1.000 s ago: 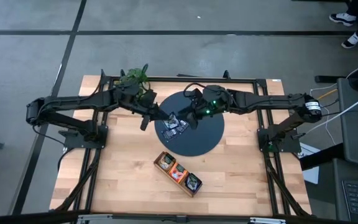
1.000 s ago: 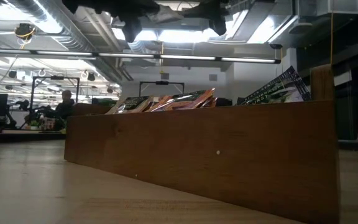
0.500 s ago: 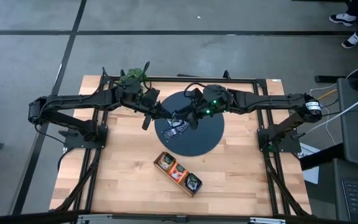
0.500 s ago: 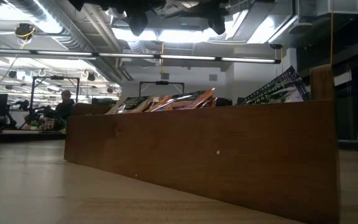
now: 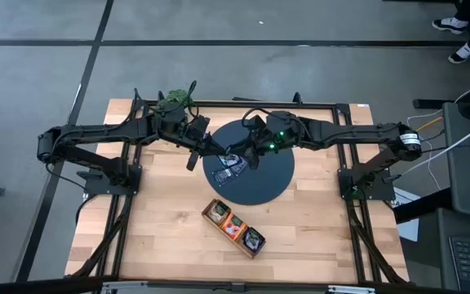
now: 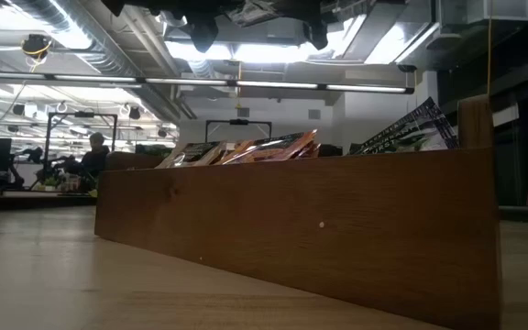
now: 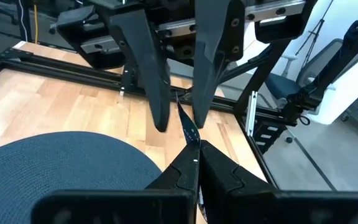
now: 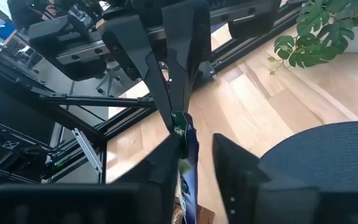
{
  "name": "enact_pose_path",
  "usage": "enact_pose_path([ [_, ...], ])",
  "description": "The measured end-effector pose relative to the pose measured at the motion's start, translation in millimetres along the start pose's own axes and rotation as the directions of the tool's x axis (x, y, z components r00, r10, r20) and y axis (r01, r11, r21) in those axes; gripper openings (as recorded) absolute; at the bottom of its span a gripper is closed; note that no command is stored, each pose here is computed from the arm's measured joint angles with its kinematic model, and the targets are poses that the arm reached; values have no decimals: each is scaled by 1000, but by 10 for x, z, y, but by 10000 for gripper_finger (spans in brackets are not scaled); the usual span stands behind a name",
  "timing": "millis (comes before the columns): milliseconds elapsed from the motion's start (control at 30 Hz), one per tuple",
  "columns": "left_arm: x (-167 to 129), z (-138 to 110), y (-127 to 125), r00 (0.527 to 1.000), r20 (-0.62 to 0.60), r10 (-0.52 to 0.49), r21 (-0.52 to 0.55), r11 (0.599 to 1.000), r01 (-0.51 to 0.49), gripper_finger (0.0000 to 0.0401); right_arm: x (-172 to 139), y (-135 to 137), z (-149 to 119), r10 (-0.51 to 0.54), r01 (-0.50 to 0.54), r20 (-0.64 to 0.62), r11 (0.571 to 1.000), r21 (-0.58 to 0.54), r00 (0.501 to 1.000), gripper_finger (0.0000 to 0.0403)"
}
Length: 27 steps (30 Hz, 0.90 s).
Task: Pick & Place Tea
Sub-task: Put the violet tea bag into the right section of the wooden organizer
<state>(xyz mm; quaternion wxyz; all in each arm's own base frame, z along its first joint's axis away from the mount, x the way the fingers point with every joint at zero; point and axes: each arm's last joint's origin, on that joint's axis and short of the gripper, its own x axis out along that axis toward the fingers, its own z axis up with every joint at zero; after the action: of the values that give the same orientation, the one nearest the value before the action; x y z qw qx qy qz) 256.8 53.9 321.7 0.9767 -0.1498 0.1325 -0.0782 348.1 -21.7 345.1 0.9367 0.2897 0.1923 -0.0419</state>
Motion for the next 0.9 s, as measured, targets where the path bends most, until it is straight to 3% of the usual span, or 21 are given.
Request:
enact_pose_path([
  [267, -1, -14, 6, 1000, -11, 4, -15, 1000, -4, 2, 131, -16, -30, 53, -53, -19, 998, -15, 998, 9],
  [567, -21, -66, 50, 997, -66, 27, -79, 996, -32, 26, 104, -33, -62, 28, -29, -57, 999, -16, 998, 5],
  [900, -161, -154, 130, 981, -172, 87, -114, 988, -108, 100, -21, 24, -140, -41, 42, -109, 999, 4, 993, 2],
])
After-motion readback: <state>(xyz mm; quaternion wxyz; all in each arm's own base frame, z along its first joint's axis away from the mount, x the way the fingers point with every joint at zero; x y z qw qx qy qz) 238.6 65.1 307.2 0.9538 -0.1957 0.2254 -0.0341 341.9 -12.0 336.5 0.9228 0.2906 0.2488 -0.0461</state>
